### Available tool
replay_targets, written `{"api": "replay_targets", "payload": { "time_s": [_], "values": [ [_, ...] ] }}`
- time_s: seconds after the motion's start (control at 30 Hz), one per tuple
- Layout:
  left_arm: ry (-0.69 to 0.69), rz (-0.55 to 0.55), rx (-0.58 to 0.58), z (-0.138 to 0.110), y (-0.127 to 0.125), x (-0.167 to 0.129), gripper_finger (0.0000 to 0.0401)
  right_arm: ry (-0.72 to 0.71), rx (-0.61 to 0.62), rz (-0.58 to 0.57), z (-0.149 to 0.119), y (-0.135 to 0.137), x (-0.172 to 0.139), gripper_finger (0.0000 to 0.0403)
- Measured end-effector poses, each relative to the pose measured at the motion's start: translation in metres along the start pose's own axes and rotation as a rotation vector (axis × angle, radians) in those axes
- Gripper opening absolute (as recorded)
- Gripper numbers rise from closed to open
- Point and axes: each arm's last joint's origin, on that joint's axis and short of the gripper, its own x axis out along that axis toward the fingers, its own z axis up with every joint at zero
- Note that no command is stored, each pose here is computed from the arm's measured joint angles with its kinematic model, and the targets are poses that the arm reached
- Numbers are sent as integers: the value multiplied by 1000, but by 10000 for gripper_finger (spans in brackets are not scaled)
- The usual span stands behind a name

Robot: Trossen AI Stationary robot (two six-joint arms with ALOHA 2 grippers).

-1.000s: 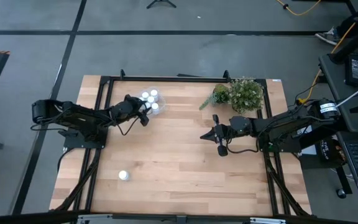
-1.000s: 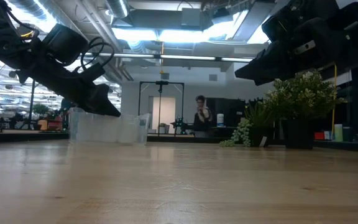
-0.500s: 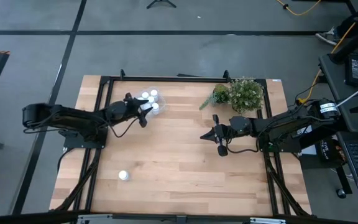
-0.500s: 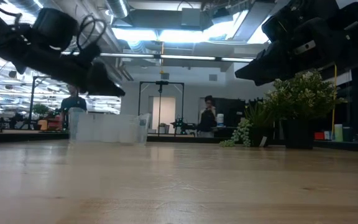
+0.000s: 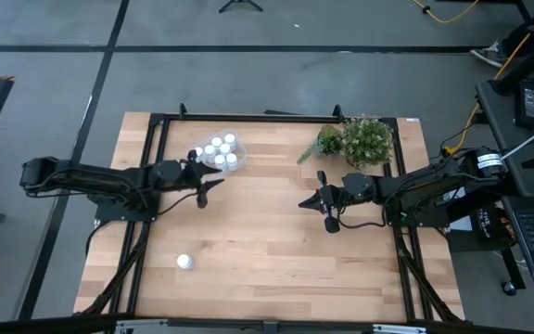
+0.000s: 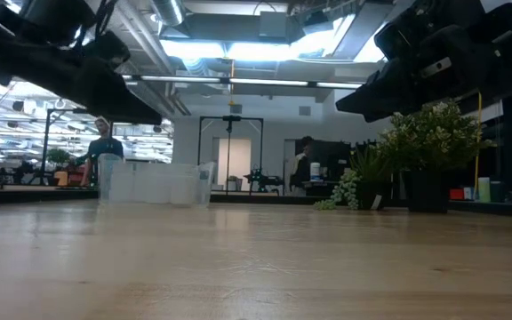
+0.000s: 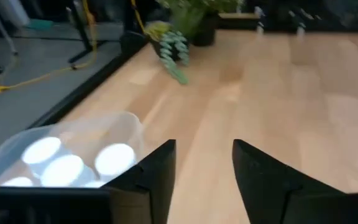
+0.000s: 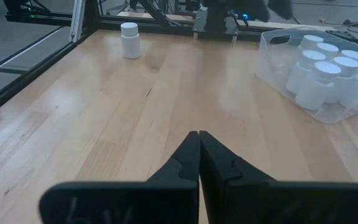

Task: Pick and place pill bottles into a basket
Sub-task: Put the white medicine bottle into the transparent bin

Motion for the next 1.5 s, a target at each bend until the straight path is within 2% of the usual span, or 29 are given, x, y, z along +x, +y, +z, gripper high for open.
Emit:
{"api": "replay_targets", "payload": {
  "time_s": [0.2,0.33,0.4,0.6,0.7,0.87,1.0,1.07,1.17,1.4,1.5],
  "values": [
    [100,-108,71,9,-13,-11,90,-24,-1,-1,2,0,0,3],
    [168,-282,206,6,-22,-18,37,-74,-5,-4,7,0,0,3],
    [178,-379,235,4,-27,-21,12,-89,-6,-5,9,0,0,3],
    [181,-679,227,2,-41,-29,2,-113,-8,-6,11,-1,-1,3],
    [212,-792,233,-1,-47,-33,1,-113,-8,-6,11,-1,-1,3],
    [236,-838,315,-7,-51,-37,5,-112,-8,-6,11,-1,-1,3],
    [145,-853,539,-7,-53,-39,2,-112,-8,-6,11,-1,-1,3],
    [126,-849,597,-8,-56,-40,2,-112,-8,-6,11,-1,-1,3],
    [149,-814,586,-9,-59,-41,2,-112,13,-5,11,-1,-1,3],
    [235,-844,487,-13,-74,-50,2,-112,22,-5,11,-1,-1,3],
    [273,-845,470,-5,-84,-55,1,-113,22,-5,11,-1,-1,3]
  ]
}}
